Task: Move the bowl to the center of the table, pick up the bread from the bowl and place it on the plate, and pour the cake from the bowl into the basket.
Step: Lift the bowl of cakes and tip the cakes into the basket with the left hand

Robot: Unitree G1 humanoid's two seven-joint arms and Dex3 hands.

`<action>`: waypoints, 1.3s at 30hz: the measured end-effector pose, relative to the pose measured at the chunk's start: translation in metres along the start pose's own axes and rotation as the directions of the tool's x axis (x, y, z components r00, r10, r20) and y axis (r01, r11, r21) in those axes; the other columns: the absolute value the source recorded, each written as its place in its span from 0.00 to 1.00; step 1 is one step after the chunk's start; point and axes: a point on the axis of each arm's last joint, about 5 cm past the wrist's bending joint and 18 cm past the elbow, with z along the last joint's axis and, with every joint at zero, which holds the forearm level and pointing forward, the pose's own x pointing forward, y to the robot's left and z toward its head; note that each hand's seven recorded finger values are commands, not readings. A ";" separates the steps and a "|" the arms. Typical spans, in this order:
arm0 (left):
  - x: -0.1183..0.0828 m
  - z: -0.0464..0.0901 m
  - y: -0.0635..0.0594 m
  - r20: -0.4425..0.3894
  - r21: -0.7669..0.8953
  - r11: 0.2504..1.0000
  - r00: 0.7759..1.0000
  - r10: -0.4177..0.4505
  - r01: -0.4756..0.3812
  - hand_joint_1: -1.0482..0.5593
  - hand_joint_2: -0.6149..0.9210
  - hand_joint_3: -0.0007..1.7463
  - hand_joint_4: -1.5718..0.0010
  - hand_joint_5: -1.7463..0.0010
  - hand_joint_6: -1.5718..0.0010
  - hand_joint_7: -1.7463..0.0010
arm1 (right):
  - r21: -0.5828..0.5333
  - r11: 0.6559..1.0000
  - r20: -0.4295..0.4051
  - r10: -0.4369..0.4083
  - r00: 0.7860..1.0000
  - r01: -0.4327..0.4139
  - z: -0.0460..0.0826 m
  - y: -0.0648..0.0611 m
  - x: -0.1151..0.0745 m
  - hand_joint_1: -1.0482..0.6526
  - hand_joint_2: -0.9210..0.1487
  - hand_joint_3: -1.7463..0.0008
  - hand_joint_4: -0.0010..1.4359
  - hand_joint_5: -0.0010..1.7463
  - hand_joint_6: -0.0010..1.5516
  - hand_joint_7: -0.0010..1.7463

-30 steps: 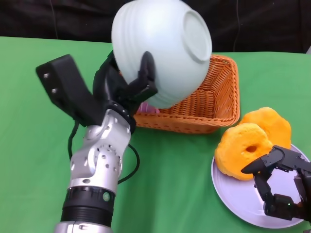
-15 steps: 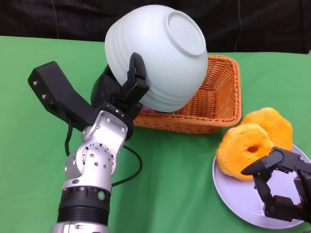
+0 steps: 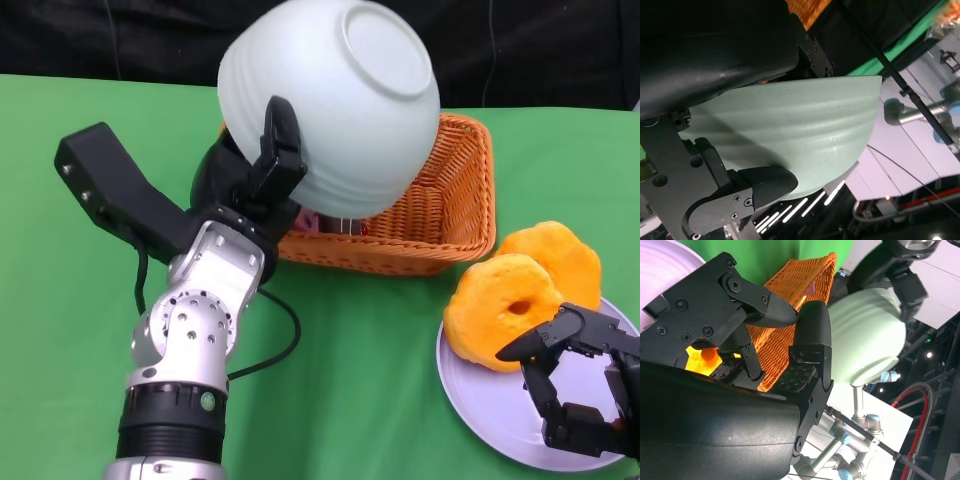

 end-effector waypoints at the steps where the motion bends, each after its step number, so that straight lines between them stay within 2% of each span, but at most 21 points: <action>1: 0.000 0.000 -0.001 -0.001 0.002 1.000 1.000 -0.003 0.003 0.44 0.55 0.99 0.29 0.00 0.46 0.00 | 0.000 1.000 0.000 0.000 1.000 0.000 0.000 0.000 0.000 0.55 0.47 0.34 0.61 0.87 0.60 0.61; 8: 0.000 -0.002 -0.002 -0.010 -0.001 1.000 1.000 -0.011 0.011 0.44 0.55 0.99 0.29 0.00 0.46 0.00 | -0.001 1.000 0.000 0.001 1.000 -0.001 0.000 0.000 0.000 0.55 0.47 0.34 0.61 0.87 0.60 0.61; 9: 0.000 -0.001 -0.003 -0.010 -0.005 1.000 1.000 -0.019 0.019 0.43 0.56 0.97 0.29 0.00 0.47 0.00 | -0.001 1.000 0.000 0.001 1.000 -0.001 0.000 0.000 0.000 0.54 0.47 0.34 0.61 0.87 0.60 0.61; 12: -0.005 0.005 -0.017 0.024 -0.010 0.995 0.994 -0.103 0.103 0.43 0.58 0.95 0.29 0.00 0.47 0.00 | -0.004 1.000 -0.001 0.003 1.000 -0.003 0.000 -0.001 0.000 0.54 0.46 0.34 0.61 0.87 0.60 0.61; 14: -0.010 0.010 -0.028 0.048 -0.013 0.983 0.982 -0.183 0.183 0.43 0.58 0.95 0.29 0.00 0.46 0.00 | -0.005 1.000 -0.001 0.004 1.000 -0.004 0.000 -0.001 0.000 0.54 0.46 0.34 0.61 0.87 0.60 0.61; 16: -0.012 0.010 -0.033 0.051 -0.010 0.977 0.975 -0.214 0.215 0.43 0.58 0.94 0.29 0.00 0.46 0.00 | -0.006 1.000 -0.001 0.005 1.000 -0.005 0.000 -0.001 0.000 0.54 0.46 0.35 0.61 0.88 0.60 0.61; 19: -0.015 0.007 -0.031 0.049 -0.019 0.977 0.976 -0.213 0.214 0.43 0.58 0.94 0.29 0.00 0.46 0.00 | -0.008 1.000 -0.001 0.006 1.000 -0.006 0.000 -0.002 0.000 0.53 0.45 0.35 0.60 0.88 0.59 0.62; 23: -0.021 -0.005 -0.025 0.028 -0.066 0.979 0.981 -0.194 0.195 0.43 0.58 0.94 0.29 0.00 0.46 0.00 | -0.011 1.000 -0.002 0.008 1.000 -0.008 0.000 -0.002 0.000 0.53 0.44 0.36 0.60 0.88 0.59 0.63; 26: -0.022 -0.005 -0.028 0.032 -0.058 0.976 0.978 -0.207 0.208 0.43 0.58 0.93 0.29 0.00 0.45 0.00 | -0.010 1.000 -0.003 0.010 1.000 -0.010 0.000 -0.003 -0.001 0.54 0.44 0.36 0.60 0.88 0.59 0.63; 28: -0.025 -0.005 -0.032 0.047 -0.026 0.973 0.973 -0.226 0.228 0.44 0.59 0.95 0.28 0.00 0.43 0.00 | -0.009 1.000 -0.003 0.010 1.000 -0.010 -0.001 -0.003 -0.001 0.54 0.43 0.37 0.60 0.87 0.59 0.63; 32: -0.032 -0.008 -0.045 0.088 0.121 0.945 0.945 -0.314 0.303 0.47 0.61 0.98 0.29 0.00 0.42 0.00 | -0.010 1.000 -0.003 0.015 1.000 -0.015 -0.001 -0.003 -0.001 0.53 0.43 0.36 0.60 0.87 0.59 0.63; 34: -0.034 -0.010 -0.045 0.103 0.171 0.932 0.935 -0.341 0.321 0.48 0.62 0.98 0.29 0.00 0.43 0.00 | -0.010 1.000 -0.003 0.015 1.000 -0.015 -0.001 -0.003 -0.001 0.53 0.43 0.37 0.61 0.87 0.59 0.63; 36: -0.037 -0.012 -0.041 0.112 0.206 0.927 0.933 -0.341 0.314 0.48 0.62 0.97 0.29 0.00 0.43 0.00 | -0.012 1.000 -0.004 0.016 1.000 -0.016 -0.001 -0.003 -0.001 0.53 0.43 0.37 0.61 0.87 0.59 0.63; 39: -0.039 -0.010 -0.038 0.136 0.287 0.908 0.925 -0.354 0.306 0.49 0.61 0.96 0.30 0.00 0.43 0.00 | -0.013 1.000 -0.003 0.017 1.000 -0.017 -0.001 -0.004 -0.001 0.53 0.43 0.37 0.61 0.87 0.59 0.62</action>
